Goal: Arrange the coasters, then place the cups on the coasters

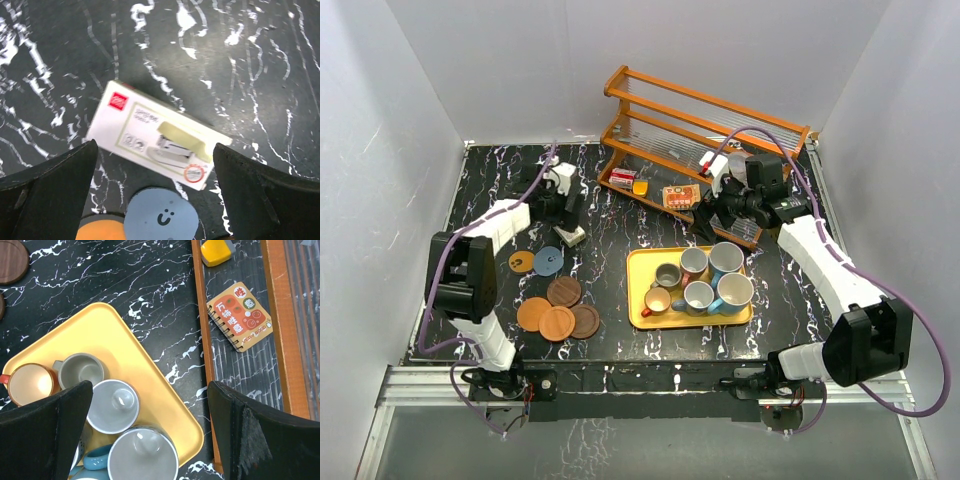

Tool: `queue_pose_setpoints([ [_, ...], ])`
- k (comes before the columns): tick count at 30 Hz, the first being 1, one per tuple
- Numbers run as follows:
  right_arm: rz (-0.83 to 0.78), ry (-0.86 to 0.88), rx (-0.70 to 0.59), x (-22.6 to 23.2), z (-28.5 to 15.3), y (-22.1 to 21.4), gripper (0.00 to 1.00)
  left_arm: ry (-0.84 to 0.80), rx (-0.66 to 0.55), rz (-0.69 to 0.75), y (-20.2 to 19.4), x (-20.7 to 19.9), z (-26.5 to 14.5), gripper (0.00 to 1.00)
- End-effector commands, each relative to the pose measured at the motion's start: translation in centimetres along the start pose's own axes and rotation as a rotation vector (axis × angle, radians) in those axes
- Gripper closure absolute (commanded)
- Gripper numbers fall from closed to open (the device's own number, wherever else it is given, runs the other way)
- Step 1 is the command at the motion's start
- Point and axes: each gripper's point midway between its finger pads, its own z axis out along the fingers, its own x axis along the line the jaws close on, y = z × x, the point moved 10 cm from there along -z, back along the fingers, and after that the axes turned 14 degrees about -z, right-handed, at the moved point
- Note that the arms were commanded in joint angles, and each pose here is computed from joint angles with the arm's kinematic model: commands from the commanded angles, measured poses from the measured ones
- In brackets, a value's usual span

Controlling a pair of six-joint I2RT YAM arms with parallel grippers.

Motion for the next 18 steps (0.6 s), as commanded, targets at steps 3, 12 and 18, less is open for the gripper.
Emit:
queue_pose_setpoints([
  [3, -0.073, -0.036, -0.090, -0.3, -0.8, 1.6, 0.02, 0.041, -0.011, -0.221, 0.3, 2.0, -1.1, 0.01],
  [12, -0.070, -0.038, -0.084, -0.2, -0.4, 1.1, 0.02, -0.169, 0.103, -0.381, -0.1, 0.7, 1.7, 0.13],
  [18, -0.066, -0.039, -0.076, -0.2, -0.1, 0.8, 0.02, -0.329, 0.169, -0.412, 0.9, -2.4, 3.7, 0.20],
])
